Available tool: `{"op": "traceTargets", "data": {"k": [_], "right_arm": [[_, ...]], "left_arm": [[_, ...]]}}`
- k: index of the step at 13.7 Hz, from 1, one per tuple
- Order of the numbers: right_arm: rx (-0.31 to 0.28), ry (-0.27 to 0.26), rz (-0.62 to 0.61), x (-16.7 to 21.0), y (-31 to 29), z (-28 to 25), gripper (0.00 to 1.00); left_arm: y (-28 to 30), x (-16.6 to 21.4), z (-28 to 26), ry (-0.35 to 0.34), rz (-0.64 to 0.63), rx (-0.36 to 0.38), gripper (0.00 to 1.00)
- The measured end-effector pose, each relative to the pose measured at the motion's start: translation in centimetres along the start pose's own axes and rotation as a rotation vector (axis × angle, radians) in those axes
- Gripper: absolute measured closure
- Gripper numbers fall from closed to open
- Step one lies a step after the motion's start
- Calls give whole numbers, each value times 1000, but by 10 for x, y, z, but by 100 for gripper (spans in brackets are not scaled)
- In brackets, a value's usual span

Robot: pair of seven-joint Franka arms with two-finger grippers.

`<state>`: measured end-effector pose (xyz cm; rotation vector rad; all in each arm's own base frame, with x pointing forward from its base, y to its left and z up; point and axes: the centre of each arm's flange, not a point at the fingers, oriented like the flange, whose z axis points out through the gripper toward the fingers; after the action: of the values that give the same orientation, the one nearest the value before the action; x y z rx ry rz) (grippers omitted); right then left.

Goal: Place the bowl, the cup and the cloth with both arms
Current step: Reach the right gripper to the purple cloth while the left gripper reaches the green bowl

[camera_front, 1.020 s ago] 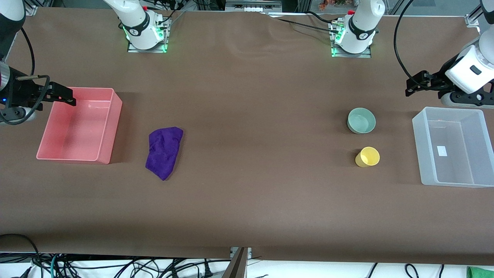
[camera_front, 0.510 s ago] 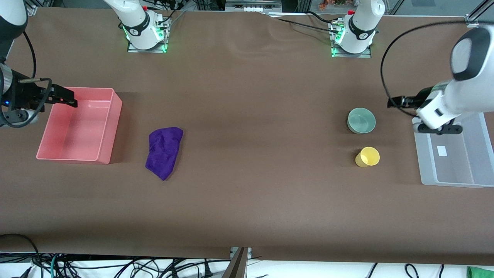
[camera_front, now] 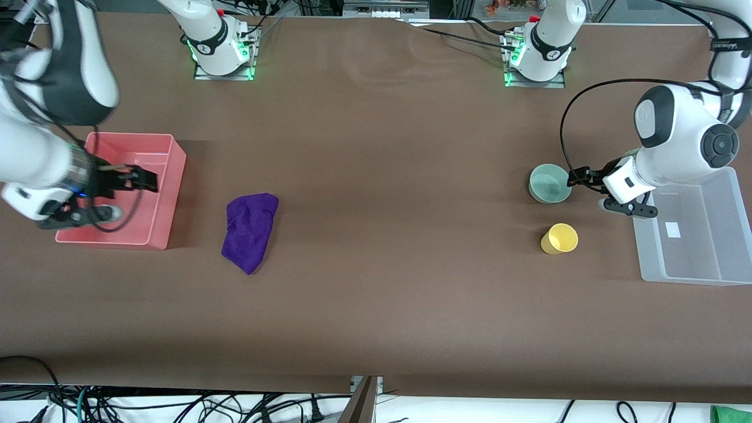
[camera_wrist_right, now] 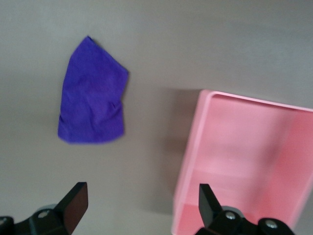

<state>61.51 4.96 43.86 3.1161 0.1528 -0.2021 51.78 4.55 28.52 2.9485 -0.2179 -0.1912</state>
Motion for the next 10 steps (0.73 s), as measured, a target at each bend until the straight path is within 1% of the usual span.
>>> {"op": "traceTargets", "data": {"k": [1, 3, 4, 5, 7, 9, 10], "right_arm": [[4, 15, 38, 1, -19, 20, 0], [16, 41, 73, 1, -54, 63, 0], [23, 42, 90, 1, -67, 87, 0], [30, 41, 114, 3, -76, 110, 0], [39, 46, 143, 4, -92, 153, 0], [50, 52, 137, 4, -103, 184, 0], [55, 56, 133, 4, -106, 196, 0]], "left_arm": [[-10, -11, 18, 26, 20, -19, 0], [-22, -26, 50, 54, 73, -20, 3], [-25, -29, 63, 61, 76, -26, 3], [-26, -31, 73, 59, 78, -34, 12], [-27, -32, 89, 32, 82, -44, 33], [-28, -32, 105, 15, 82, -45, 57], [-29, -31, 108, 13, 82, -44, 67]]}}
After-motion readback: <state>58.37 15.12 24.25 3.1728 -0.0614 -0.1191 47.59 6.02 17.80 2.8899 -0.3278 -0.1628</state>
